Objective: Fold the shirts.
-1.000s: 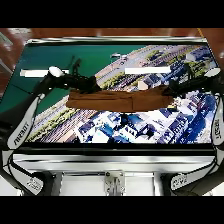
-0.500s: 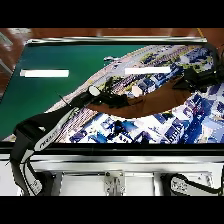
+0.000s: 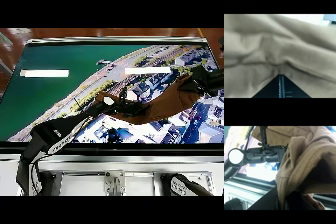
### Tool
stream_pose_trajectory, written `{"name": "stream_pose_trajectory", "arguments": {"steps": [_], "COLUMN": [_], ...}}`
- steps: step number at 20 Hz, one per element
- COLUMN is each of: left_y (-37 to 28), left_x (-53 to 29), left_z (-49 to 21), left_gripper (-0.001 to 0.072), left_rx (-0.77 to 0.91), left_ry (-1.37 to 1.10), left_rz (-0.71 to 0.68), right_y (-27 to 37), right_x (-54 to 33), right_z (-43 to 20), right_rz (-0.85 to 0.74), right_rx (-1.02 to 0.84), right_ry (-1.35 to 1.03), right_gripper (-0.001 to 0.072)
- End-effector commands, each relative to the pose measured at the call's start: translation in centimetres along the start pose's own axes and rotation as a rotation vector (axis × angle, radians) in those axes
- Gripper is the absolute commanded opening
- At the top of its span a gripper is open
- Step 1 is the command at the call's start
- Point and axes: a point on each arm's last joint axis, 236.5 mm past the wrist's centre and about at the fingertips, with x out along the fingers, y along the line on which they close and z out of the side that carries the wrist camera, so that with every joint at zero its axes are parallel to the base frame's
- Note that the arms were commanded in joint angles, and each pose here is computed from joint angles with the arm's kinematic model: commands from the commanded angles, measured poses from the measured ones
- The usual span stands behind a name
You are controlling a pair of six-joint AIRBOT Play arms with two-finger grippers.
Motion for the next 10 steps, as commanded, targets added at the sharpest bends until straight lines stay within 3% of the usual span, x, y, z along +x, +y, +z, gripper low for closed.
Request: {"name": "stream_pose_trajectory", "arguments": {"steps": [1, 5, 10], "left_y": [0.5, 2.9, -3.2], "left_x": [-3.3, -16.3, -38.1], "left_z": [4.1, 14.0, 22.1], "left_gripper": [0.0031, 0.0032, 0.0032], "left_rx": [0.040, 0.142, 0.257], "left_ry": [-0.035, -0.182, -0.550], "left_rz": [-0.032, 0.063, 0.067], "right_y": [0.4, 3.9, 10.2], "right_x": [1.0, 7.9, 23.9], "right_z": [0.4, 1.1, -0.5], "right_rz": [-0.054, -0.096, -0.009], "right_rx": [-0.002, -0.152, -0.278], "right_ry": [-0.018, 0.019, 0.112], "right_gripper": [0.0078, 0.0079, 0.0078]}}
